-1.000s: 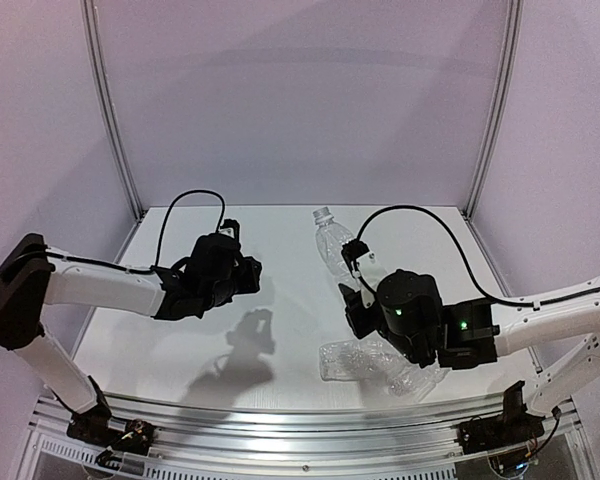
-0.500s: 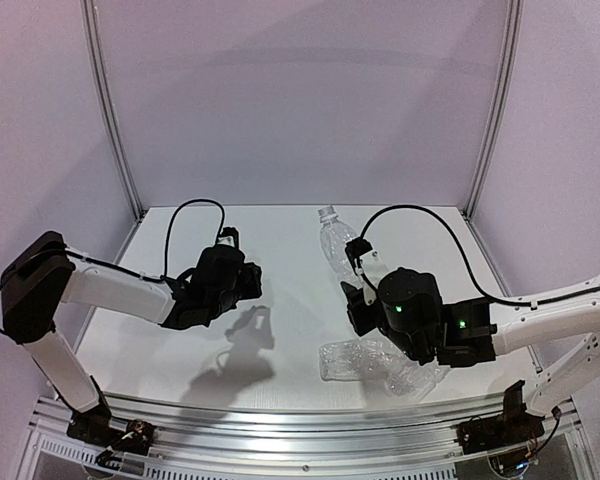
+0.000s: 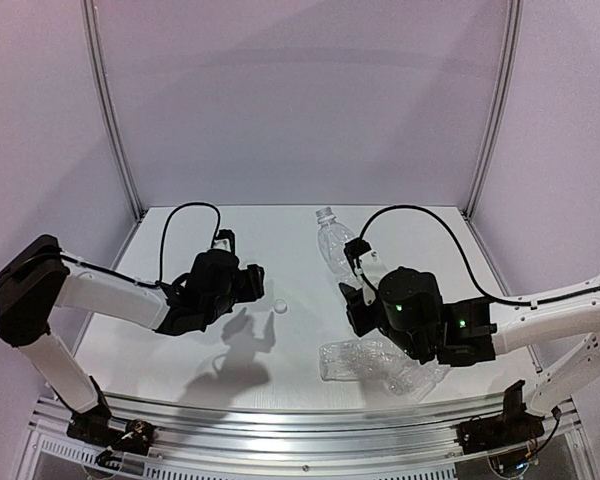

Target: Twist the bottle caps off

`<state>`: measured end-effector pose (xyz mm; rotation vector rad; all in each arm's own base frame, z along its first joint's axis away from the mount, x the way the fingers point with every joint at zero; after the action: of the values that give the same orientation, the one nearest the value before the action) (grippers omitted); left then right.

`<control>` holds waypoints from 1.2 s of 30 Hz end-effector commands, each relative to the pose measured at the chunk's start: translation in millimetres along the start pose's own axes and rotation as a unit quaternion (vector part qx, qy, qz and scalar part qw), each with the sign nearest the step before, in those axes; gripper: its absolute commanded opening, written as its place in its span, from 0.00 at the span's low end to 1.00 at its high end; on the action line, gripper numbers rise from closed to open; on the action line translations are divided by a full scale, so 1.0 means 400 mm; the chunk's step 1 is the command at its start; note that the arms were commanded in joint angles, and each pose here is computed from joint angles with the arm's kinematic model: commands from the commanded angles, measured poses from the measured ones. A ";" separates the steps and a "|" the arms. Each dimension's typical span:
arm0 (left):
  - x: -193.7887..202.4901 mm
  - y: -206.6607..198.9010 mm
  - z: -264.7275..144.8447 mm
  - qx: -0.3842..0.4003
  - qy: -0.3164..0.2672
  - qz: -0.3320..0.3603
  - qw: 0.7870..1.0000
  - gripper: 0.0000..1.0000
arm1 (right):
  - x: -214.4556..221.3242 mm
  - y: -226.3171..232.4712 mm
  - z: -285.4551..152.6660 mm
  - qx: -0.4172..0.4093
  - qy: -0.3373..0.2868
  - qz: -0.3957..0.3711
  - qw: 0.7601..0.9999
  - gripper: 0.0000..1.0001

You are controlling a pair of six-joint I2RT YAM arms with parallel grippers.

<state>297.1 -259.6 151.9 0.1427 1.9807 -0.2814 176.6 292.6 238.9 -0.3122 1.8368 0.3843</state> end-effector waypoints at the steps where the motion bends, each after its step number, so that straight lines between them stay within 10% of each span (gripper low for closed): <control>1: -0.052 -0.002 -0.058 0.034 -0.048 0.023 0.998 0.74 | -0.001 -0.006 -0.003 -0.021 -0.001 0.019 1.000 0.00; 10: -0.165 -0.065 -0.228 0.238 -0.130 0.076 0.960 0.99 | -0.008 0.014 -0.029 -0.125 0.008 0.043 0.991 0.00; 22: -0.253 -0.107 -0.494 0.526 -0.223 0.065 0.818 0.92 | -0.030 0.080 -0.121 -0.341 0.005 0.049 0.939 0.00; 36: -0.259 -0.157 -0.513 0.594 -0.207 0.067 0.774 0.75 | -0.006 0.152 -0.139 -0.456 0.049 0.020 0.889 0.00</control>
<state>150.1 -257.4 324.6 0.8929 1.1350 -1.2783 106.9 320.2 254.5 -0.9051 1.6853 1.2385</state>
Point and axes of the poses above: each gripper's point midway between its finger pads, its own z axis out along the fingers, its own y axis along the line the jaws close on, x = y × z, the point moved 7 cm from there along -z, back along the fingers, and after that the axes turned 11 degrees about z, right-handed, at the moved point
